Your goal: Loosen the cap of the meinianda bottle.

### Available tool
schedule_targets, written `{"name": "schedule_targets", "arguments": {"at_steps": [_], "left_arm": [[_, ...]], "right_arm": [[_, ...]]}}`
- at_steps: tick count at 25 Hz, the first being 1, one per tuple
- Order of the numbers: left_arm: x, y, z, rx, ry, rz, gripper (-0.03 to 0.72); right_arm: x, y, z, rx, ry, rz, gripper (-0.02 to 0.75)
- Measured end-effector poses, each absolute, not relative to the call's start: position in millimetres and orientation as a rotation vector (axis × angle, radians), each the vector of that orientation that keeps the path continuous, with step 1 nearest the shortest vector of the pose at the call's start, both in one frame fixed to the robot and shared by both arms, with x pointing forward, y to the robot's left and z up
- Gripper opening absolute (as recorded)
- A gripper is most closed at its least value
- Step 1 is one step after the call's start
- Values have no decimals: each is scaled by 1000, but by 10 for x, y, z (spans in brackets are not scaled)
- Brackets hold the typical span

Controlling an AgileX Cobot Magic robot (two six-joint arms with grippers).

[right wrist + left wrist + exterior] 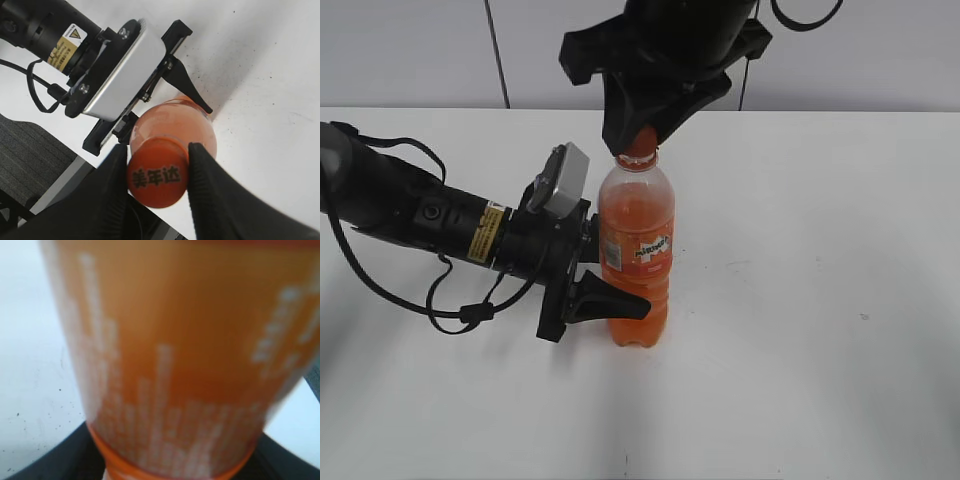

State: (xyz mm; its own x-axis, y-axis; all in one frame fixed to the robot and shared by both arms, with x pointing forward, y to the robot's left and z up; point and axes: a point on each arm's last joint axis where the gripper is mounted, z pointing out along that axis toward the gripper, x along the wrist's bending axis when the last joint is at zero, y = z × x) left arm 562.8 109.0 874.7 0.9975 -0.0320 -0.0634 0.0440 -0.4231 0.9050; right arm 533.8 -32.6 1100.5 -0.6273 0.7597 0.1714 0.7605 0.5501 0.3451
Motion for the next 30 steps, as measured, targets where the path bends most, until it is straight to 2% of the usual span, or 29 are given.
{"name": "schedule_targets", "arguments": {"at_steps": [4,7,16,18,26,30], "left_arm": [[5628,1091,8746,2006,8,-84,404],[5628,1091,8746,2006,8,-84,404],[5628,1091,8746,2007,8,-84,404],[5628,1091,8746,2007,8,-84,404],[5624,1091,8747,2006,1,-85,404],[5614,1085,8778,1989,-14,-91,404]], "right_arm": [[5338,-325,11006,-1273,-2815,-620,272],[5338,-325,11006,-1015,-2957,-623,272],[5335,-330,11003,493,-3279,-541,272],[5335,-331,11003,676,-3267,-521,272],[5304,-330,11044,763,-3243,-547,272],[5267,-356,11117,546,-3267,-586,272]]}}
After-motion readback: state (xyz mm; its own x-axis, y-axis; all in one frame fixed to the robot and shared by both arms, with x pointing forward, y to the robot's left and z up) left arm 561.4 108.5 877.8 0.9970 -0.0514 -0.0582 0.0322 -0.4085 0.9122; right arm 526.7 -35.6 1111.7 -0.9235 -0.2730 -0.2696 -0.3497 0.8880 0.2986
